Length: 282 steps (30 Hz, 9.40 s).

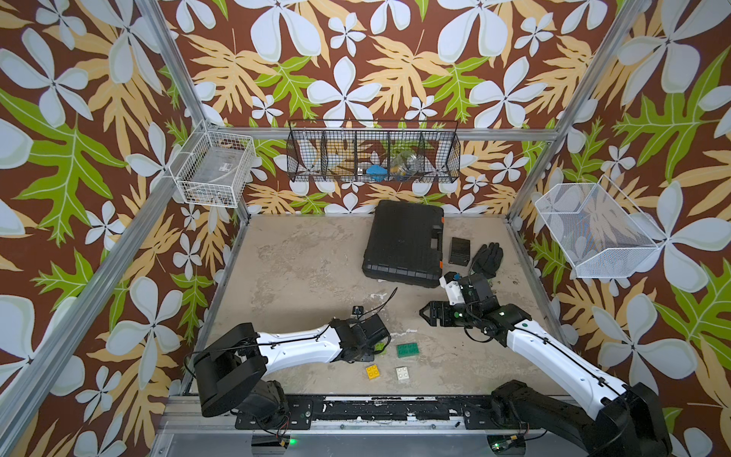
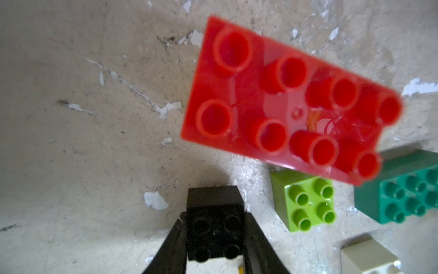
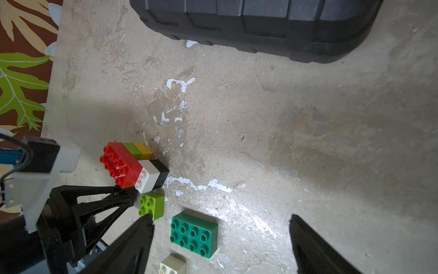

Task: Assemble a giraffe with lego
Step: Pick up the lego brick from the center of the board, then assemble the lego brick with the lego brick, then pick up the lego brick from the center of the board, then assemble the lego brick with the lego brick.

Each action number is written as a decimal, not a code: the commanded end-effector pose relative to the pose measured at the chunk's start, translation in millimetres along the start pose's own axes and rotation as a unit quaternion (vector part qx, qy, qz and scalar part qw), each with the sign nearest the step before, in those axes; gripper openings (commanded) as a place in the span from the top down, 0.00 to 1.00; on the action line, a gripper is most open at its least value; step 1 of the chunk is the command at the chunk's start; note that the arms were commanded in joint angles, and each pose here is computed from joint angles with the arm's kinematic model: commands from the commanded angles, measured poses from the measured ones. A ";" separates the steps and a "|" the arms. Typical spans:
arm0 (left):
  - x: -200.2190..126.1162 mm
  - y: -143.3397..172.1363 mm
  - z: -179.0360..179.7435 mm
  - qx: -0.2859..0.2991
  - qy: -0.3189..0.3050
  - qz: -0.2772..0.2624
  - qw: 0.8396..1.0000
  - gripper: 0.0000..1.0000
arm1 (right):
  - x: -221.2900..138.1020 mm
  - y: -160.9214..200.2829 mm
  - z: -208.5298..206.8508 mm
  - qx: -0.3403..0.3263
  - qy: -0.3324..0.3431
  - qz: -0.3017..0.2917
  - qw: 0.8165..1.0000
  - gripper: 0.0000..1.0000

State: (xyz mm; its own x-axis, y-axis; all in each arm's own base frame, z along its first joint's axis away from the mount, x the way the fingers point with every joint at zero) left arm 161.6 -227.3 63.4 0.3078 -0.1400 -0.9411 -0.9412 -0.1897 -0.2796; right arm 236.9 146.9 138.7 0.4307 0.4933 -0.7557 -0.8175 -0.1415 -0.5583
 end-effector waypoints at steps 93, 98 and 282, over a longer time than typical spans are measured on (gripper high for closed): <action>-55.2 -101.2 -40.2 0.124 0.039 -0.005 0.991 0.27 | -25.3 -10.0 -8.7 -0.004 0.017 -0.029 0.999 0.08; -67.0 -59.0 -21.4 0.044 0.071 0.006 0.996 0.22 | -32.9 -10.0 -4.7 -0.029 0.014 -0.022 0.999 0.08; -19.7 -72.5 -17.7 0.198 0.004 0.094 0.976 0.78 | -19.0 -14.8 16.4 -0.025 0.006 0.010 1.000 0.09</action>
State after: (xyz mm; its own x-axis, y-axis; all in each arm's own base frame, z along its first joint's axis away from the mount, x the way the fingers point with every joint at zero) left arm 253.4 -256.9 121.5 0.2548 -0.2858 -0.9238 -0.9332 0.1776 -0.3123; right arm 233.7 154.0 165.3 0.4099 0.4788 -0.7763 -0.8065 -0.2073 -0.5537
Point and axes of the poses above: each gripper's point midway between its finger pads, its own x axis out along the fingers, its own z axis along the line the jaws close on, y = z × x, the point moved 3 cm from there along -x, back along the fingers, and after that the axes turned 12 degrees about -x, right-handed, at the moved point
